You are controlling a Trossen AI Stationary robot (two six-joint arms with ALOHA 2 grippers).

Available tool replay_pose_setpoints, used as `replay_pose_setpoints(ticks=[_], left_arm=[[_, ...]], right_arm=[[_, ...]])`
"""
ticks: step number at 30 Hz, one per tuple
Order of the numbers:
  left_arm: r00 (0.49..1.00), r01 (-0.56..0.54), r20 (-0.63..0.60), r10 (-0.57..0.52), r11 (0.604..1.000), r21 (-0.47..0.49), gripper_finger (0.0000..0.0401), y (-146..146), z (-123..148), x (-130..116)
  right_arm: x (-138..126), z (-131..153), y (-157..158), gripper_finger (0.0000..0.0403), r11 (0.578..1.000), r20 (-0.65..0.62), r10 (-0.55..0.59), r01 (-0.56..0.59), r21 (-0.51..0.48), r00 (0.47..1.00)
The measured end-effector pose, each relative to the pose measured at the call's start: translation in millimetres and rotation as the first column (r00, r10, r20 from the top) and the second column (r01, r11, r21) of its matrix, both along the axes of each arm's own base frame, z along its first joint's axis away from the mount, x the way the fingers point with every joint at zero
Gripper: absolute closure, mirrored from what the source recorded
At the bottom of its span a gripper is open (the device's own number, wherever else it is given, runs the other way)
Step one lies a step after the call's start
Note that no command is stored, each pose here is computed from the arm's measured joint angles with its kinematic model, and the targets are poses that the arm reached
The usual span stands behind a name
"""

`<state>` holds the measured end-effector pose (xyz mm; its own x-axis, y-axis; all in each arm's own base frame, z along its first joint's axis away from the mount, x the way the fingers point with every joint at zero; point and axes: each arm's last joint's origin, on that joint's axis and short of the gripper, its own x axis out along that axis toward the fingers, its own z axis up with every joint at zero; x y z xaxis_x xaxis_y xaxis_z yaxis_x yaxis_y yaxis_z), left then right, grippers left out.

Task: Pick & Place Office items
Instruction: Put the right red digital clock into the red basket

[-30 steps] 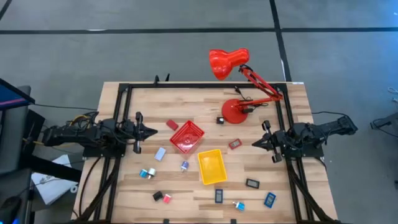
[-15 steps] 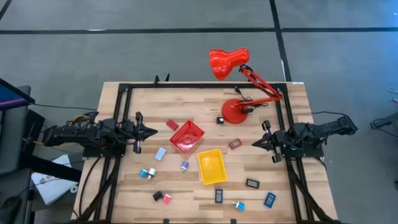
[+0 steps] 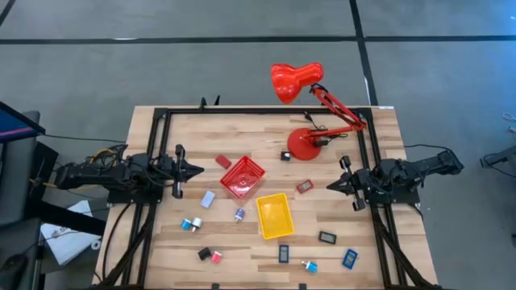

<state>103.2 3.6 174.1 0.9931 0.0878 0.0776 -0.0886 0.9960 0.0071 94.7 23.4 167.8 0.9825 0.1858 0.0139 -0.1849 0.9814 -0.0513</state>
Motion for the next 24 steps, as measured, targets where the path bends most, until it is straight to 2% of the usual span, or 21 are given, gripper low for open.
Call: replay_pose_setpoints(ticks=[8,13,17,24], left_arm=[[1.000,-0.002,0.005,0.002,1.000,-0.003,0.0393,0.0,0.4,0.0],[1.000,0.001,0.024,0.000,0.998,-0.064,0.0393,0.1,1.8,-0.2],[0.999,0.008,0.034,-0.004,0.993,-0.117,0.0393,0.1,2.3,-0.2],[0.998,-0.010,0.061,0.018,0.992,-0.125,0.0398,0.8,4.8,-0.5]], right_arm=[[0.1,0.6,0.0,0.0403,1.000,0.010,-0.001,0.001,0.003,1.000],[-0.3,3.6,-0.1,0.0403,1.000,0.041,-0.001,0.001,0.011,0.999],[0.0,8.2,-2.5,0.0403,0.999,0.090,-0.049,0.049,0.005,0.995],[-1.3,18.1,-4.6,0.0403,0.997,0.188,-0.074,0.069,0.035,0.979]])
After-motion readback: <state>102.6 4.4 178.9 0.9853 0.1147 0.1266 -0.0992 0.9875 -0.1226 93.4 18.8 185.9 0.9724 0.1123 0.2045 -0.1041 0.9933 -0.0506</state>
